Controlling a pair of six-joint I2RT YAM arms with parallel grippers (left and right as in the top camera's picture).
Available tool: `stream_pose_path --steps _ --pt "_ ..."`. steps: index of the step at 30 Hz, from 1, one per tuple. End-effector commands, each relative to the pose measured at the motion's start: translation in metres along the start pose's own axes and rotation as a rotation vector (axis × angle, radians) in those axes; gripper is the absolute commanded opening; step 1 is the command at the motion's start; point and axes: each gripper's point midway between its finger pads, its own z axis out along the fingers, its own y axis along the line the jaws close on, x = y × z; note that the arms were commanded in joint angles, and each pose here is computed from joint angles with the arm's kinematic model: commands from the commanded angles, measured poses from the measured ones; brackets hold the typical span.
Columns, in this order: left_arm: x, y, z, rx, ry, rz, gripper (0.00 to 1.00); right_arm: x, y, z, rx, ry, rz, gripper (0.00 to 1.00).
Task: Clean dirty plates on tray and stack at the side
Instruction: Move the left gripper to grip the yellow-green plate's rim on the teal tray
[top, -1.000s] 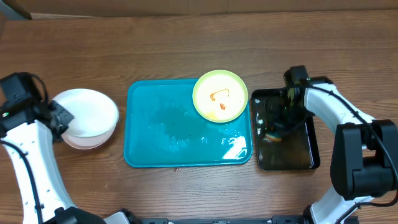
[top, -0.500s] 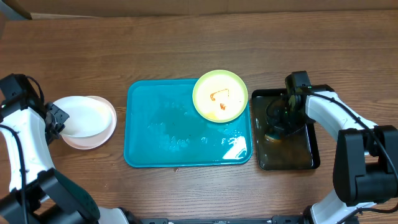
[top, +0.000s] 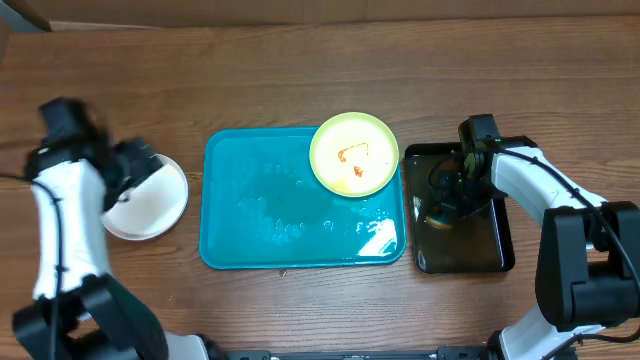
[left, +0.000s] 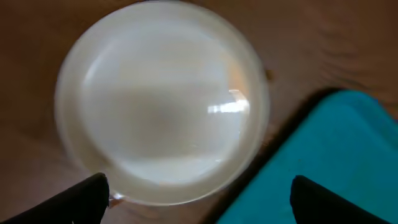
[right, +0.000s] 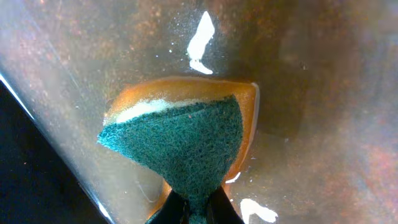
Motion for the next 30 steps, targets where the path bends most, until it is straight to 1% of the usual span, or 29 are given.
stream_pose_path --steps 1,3,6,7,11,13,18,23,24,25,28,29,30 --pt "0.020 -0.104 -0.034 0.269 -0.073 0.362 1.00 0.018 -0.015 0.018 0.046 0.069 0.009 0.04" --pt "0.042 -0.145 -0.036 0.347 -0.061 0.469 1.00 0.018 -0.015 0.018 0.047 0.070 0.009 0.04" --pt "0.068 -0.186 -0.039 0.409 -0.065 0.583 1.00 0.018 -0.015 0.018 0.047 0.070 0.009 0.04" --pt "0.079 -0.207 -0.038 0.439 -0.074 0.635 1.00 0.018 -0.015 0.018 0.047 0.070 0.009 0.04" --pt "0.105 -0.256 -0.026 0.511 -0.095 0.747 1.00 0.018 -0.015 0.018 0.047 0.071 0.009 0.04" --pt "0.117 -0.272 -0.013 0.528 -0.086 0.780 1.00 0.019 -0.015 0.018 0.048 0.072 0.009 0.04" --pt "0.141 -0.295 0.030 0.533 -0.042 0.829 0.94 0.019 -0.015 0.018 0.049 0.075 0.010 0.04" --pt "0.158 -0.292 0.072 0.492 0.039 0.810 0.80 0.019 -0.015 0.018 0.049 0.076 0.011 0.04" --pt "0.160 -0.290 0.077 0.485 0.050 0.809 0.79 0.019 -0.015 0.018 0.049 0.075 0.010 0.04" --pt "0.165 -0.286 0.088 0.469 0.080 0.809 0.72 0.019 -0.015 0.018 0.049 0.075 0.010 0.04" --pt "0.175 -0.279 0.101 0.443 0.124 0.813 0.62 0.020 -0.016 0.018 0.050 0.078 0.011 0.04" --pt "0.179 -0.279 0.104 0.439 0.133 0.817 0.56 0.020 -0.016 0.018 0.050 0.079 0.011 0.04" --pt "0.184 -0.279 0.105 0.436 0.144 0.825 0.48 0.020 -0.016 0.018 0.050 0.079 0.011 0.04"
